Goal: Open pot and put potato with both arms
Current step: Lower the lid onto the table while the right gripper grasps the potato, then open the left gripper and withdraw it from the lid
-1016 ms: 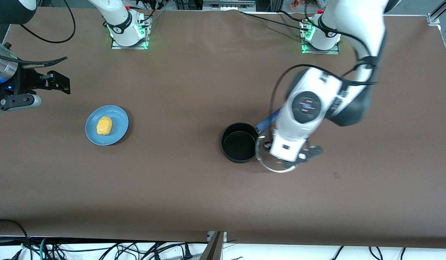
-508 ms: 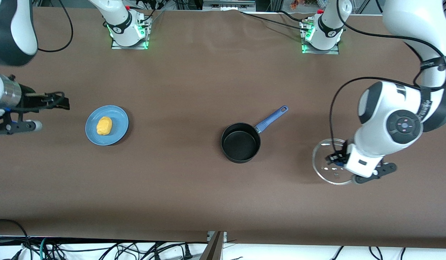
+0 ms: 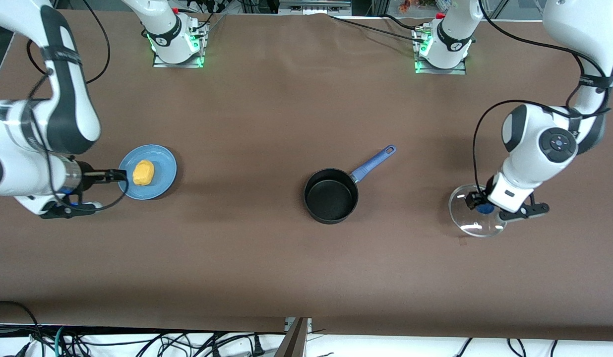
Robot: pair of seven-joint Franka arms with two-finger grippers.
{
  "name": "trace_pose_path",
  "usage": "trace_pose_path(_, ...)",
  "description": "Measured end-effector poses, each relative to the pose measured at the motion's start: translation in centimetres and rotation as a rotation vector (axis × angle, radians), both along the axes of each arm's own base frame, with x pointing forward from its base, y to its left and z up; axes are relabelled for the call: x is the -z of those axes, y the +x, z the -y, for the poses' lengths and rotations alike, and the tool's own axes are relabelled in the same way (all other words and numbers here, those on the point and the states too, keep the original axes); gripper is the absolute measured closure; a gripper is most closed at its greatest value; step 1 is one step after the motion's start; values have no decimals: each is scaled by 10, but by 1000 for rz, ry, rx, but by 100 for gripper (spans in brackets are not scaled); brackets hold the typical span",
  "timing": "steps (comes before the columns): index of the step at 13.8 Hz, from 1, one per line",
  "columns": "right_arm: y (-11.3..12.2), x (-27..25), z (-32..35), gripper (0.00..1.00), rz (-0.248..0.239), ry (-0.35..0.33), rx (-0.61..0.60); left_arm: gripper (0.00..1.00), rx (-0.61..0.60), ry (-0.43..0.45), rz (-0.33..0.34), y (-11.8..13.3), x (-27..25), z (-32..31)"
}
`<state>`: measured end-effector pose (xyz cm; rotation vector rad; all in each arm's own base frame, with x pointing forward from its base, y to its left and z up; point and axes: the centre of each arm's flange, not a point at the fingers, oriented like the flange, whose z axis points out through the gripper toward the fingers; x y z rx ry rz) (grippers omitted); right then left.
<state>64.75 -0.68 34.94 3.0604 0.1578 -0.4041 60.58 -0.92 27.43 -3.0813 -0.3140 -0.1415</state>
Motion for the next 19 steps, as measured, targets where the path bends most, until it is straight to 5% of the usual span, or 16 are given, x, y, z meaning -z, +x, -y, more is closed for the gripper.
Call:
trace_pose_path(4,-27,63,4,1,-27,-14,59,33,51,-19,-17,-35,48,2)
trace_pose_path(8,-52,106,5,1,-24,-19,90,1,111,12,1,-28,45,-4)
trace_pose_path(9,-55,111,7,1,-20,-23,104,1,115,19,14,-21,37,-8)
trace_pose_path(14,-66,132,8,1,25,-27,143,0,121,74,6,24,-66,-29)
trace_pose_path(19,-75,149,7,1,50,-25,155,0,87,-9,-57,19,-198,-54)
